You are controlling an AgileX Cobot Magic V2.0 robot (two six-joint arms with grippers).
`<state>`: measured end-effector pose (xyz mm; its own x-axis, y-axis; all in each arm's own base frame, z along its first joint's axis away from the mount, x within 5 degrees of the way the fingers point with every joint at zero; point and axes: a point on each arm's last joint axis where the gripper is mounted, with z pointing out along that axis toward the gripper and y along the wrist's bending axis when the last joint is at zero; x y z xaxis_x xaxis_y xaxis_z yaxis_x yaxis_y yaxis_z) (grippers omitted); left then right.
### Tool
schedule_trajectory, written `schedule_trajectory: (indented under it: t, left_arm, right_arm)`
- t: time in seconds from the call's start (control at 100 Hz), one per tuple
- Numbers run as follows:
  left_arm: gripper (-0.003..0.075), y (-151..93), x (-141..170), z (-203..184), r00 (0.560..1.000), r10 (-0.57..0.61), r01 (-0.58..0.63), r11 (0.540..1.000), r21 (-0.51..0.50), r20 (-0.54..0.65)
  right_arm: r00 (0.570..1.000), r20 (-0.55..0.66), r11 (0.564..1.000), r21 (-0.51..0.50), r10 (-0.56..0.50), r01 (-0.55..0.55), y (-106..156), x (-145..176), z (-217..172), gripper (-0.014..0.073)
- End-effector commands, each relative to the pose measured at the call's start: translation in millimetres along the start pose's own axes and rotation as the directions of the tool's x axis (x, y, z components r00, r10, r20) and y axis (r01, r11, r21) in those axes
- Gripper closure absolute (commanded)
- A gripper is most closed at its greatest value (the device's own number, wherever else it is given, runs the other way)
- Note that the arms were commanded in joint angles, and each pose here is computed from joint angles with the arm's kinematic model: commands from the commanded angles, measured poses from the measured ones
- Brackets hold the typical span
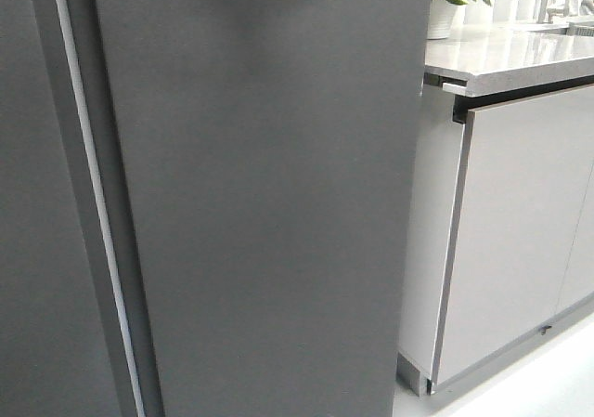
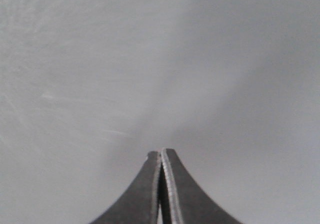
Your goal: Close fridge door
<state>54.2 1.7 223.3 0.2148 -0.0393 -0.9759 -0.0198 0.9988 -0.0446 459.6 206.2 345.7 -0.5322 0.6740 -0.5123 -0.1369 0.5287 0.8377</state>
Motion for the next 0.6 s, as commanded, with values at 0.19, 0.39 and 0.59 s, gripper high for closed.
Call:
schedule_trajectory:
  t: [0.19, 0.39, 0.59]
  left_arm:
    - [0.0740, 0.1, 4.7, -1.4, 0.999, -0.010, 0.009, 1.000, 0.005, 0.047]
    - [0.0740, 0.1, 4.7, -1.4, 0.999, -0.010, 0.009, 1.000, 0.005, 0.047]
    - [0.0740, 0.1, 4.7, -1.4, 0.999, -0.010, 0.009, 1.000, 0.005, 0.047]
  right_arm:
    - [0.954, 0.221, 0.978, 0.097, -0.202, 0.185, 9.7, -55.1, -124.8, 0.0641]
    - [0.902, 0.274, 0.938, 0.199, -0.333, 0.285, -2.8, -53.8, -206.8, 0.0641]
    - [0.827, 0.306, 0.873, 0.298, -0.471, 0.387, -19.1, -37.2, -273.9, 0.0641]
